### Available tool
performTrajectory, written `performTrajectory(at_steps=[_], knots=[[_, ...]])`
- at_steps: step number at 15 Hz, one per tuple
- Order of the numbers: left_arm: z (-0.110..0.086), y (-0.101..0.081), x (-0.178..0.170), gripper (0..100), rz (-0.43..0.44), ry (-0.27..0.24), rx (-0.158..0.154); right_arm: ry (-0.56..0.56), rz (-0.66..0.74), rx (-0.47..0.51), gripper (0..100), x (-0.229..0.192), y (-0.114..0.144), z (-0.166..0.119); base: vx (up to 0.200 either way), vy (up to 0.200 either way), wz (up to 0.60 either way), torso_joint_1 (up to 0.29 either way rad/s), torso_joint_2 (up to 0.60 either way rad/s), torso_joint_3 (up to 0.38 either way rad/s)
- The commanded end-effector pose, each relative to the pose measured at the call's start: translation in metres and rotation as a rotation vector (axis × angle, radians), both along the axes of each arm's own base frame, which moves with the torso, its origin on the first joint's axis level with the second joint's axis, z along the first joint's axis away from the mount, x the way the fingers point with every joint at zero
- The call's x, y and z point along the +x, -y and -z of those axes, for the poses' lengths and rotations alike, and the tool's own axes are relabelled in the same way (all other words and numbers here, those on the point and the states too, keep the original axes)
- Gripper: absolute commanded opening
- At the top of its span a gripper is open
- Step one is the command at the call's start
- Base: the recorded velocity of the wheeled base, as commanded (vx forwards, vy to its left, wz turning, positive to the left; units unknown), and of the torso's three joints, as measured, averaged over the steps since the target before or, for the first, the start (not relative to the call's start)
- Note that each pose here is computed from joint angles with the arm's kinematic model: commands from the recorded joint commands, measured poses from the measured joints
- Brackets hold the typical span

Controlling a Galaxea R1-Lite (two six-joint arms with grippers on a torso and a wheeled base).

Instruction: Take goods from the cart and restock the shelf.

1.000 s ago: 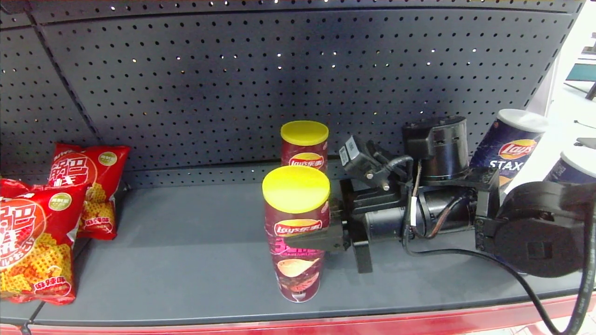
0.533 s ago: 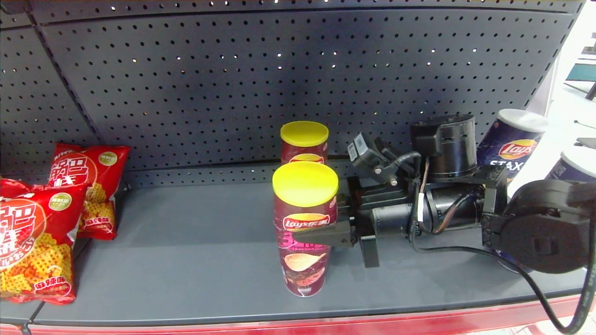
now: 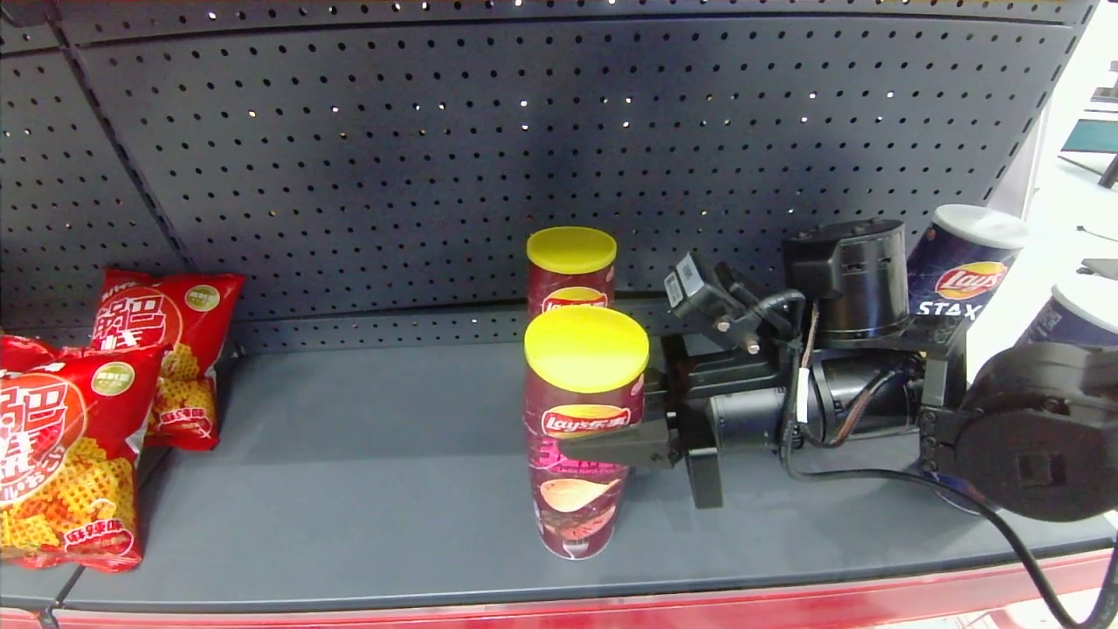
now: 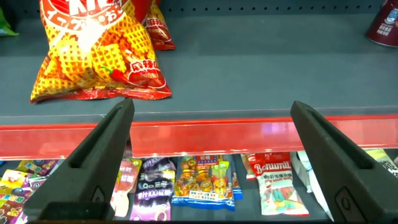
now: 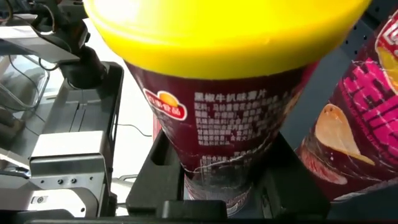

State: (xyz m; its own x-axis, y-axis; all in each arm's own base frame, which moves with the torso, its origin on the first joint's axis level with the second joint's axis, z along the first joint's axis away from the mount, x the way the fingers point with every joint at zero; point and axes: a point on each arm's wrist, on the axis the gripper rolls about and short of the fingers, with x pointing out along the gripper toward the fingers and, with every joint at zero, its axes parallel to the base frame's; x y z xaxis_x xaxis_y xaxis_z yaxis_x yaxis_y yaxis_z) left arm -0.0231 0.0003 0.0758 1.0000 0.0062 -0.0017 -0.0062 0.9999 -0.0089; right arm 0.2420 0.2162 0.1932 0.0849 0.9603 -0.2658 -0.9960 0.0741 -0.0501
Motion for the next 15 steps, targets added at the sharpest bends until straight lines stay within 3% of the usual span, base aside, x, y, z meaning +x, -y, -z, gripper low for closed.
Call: performTrajectory(at_steps=[1,2,3,10,15], knots=[[0.0,0.0,0.0,100,0.0,-0.001,0.0,-0.002,-0.002,-0.002,0,-0.001,0.0,0.001,0.0,0.0,0.0,0.0,0.0,0.0],[0.0,0.0,0.0,100,-0.002,-0.001,0.0,-0.005,0.001,-0.005,0,-0.001,0.0,0.001,0.0,0.0,0.0,0.0,0.0,0.0],[0.0,0.0,0.0,100,0.0,-0.001,0.0,-0.005,0.003,-0.006,100,-0.002,0.0,0.002,0.0,0.0,0.0,0.0,0.0,0.0],[0.0,0.0,0.0,100,0.0,-0.001,0.0,-0.011,0.006,-0.01,100,-0.011,0.009,0.001,0.0,0.0,0.0,0.0,0.0,0.0],[0.0,0.0,0.0,100,0.0,-0.001,0.0,0.004,0.084,-0.002,100,-0.02,0.046,-0.005,0.0,0.0,0.0,0.0,0.0,0.0]])
